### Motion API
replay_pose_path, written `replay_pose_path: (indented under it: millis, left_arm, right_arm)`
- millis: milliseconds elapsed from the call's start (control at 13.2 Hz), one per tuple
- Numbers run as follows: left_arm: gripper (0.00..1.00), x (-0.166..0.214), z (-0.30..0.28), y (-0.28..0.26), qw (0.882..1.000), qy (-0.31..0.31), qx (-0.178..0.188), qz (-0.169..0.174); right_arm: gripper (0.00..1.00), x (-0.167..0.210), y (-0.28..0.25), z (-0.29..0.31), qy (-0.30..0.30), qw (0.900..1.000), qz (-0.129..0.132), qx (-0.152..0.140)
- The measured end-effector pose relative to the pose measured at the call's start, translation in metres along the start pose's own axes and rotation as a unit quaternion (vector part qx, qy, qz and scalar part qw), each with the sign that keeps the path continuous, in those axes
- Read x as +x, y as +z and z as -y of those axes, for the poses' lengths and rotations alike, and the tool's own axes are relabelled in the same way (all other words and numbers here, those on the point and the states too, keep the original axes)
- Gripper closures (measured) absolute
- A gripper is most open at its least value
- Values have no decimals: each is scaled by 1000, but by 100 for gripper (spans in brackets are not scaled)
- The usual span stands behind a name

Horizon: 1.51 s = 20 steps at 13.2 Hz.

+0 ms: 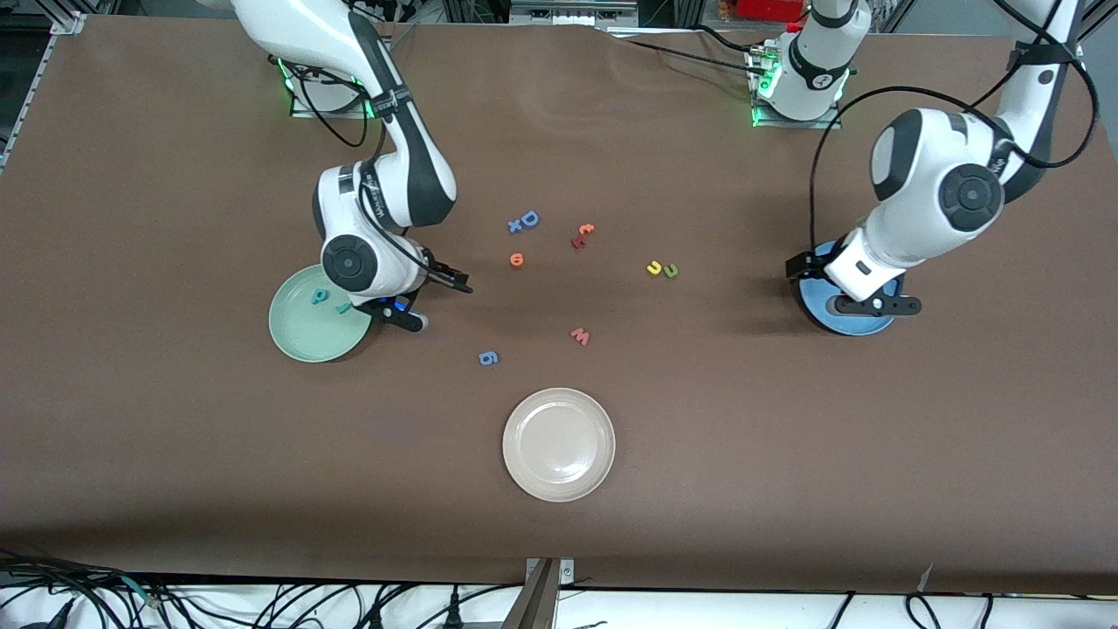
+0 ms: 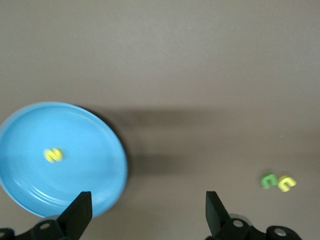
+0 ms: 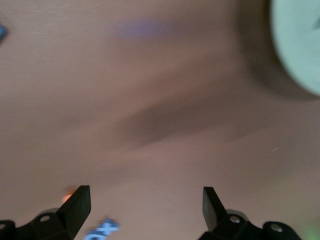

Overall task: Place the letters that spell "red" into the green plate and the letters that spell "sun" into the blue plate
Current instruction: 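Grasp the orange e with the right gripper while the left gripper reaches the u, then place the e on the green plate while the left gripper grasps the green u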

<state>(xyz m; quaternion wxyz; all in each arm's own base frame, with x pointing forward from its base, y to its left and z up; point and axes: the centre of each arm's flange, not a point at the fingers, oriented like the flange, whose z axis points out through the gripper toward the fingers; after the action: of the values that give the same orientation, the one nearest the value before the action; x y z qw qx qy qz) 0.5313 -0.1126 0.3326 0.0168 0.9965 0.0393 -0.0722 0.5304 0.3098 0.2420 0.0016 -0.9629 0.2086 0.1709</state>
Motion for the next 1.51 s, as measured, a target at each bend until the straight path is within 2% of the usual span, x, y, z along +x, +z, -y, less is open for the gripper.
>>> replay_pose_path:
  millis: [151,302,378,453,529,755,906,1057,1133,1208,1284,1359,1510]
  left_arm:
    - [0,-15,-46,6,1000,8,5,4]
    - [0,-31,-82,9,998,66,7,6]
    - [0,-37,-96,10,993,114,7,5]
    - [0,-40,-105,10,986,165,4,-2]
    - [0,-40,-109,10,977,215,2,-10]
    - [0,-32,-108,10,935,354,1,-35]
    - [0,-29,-108,25,912,409,2,-34]
    - [0,-27,-111,48,904,427,-4,-32]
    - [0,-28,-117,58,901,432,-9,-33]
    - [0,-30,-123,68,898,439,-11,-36]
    - [0,-32,-130,77,893,447,-11,-40]
    - [0,-34,-136,86,888,458,-11,-46]
    - [0,-40,-141,104,873,484,-11,-48]
  right_arm:
    - [5,-24,13,28,25,999,-27,10]
    - [12,-51,34,57,50,997,-59,21]
    - [13,-62,47,67,60,996,-69,25]
    - [18,-71,59,76,68,994,-73,31]
    - [18,-77,69,81,71,994,-76,33]
    - [19,-84,84,85,74,994,-79,26]
    - [22,-84,87,84,74,994,-78,23]
    - [24,-89,93,84,71,994,-78,17]
    - [32,-91,96,84,69,994,-78,15]
    - [46,-92,98,85,68,995,-78,14]
    - [54,-93,97,86,67,995,-78,14]
    - [54,-93,97,86,67,995,-78,14]
    - [72,-93,95,86,65,995,-78,15]
